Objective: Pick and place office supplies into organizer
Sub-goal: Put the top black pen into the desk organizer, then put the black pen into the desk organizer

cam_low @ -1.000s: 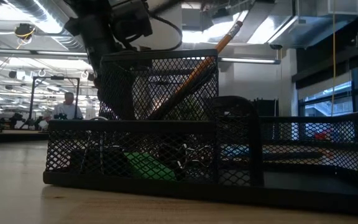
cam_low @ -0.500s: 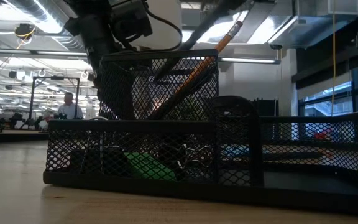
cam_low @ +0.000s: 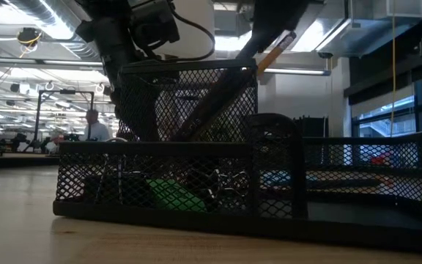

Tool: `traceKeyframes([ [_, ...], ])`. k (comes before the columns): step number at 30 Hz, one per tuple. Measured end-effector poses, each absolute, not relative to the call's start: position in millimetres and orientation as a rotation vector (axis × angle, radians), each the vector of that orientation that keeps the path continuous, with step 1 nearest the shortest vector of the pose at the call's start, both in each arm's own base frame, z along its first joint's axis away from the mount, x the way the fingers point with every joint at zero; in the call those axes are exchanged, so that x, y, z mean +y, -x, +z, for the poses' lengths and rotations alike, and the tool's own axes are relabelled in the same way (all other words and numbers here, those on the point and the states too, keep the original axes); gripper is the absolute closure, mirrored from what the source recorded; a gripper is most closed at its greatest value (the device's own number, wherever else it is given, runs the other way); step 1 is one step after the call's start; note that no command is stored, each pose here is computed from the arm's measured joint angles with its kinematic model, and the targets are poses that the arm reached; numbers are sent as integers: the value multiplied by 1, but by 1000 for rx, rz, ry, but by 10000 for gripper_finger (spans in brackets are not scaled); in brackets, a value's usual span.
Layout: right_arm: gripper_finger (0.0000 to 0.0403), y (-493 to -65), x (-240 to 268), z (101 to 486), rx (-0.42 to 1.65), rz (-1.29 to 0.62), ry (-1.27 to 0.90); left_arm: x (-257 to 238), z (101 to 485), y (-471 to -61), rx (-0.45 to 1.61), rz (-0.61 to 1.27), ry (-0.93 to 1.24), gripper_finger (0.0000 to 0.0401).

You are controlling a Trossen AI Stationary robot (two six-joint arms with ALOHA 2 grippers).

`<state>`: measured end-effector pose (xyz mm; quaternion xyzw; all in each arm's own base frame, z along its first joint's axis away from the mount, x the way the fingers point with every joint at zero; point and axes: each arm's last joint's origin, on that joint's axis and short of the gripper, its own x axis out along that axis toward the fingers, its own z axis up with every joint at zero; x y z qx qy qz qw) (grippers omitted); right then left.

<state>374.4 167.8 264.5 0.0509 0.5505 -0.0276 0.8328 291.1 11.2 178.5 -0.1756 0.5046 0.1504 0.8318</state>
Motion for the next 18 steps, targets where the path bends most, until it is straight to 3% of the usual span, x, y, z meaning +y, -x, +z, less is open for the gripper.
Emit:
traceKeyframes([
  [6, 338, -375, 167, 264, 1162, -56, -107, 11, 178, -291, 1069, 320, 372, 253],
  [18, 260, -375, 166, 264, 1163, -47, -83, 11, 178, -291, 1069, 321, 371, 253],
])
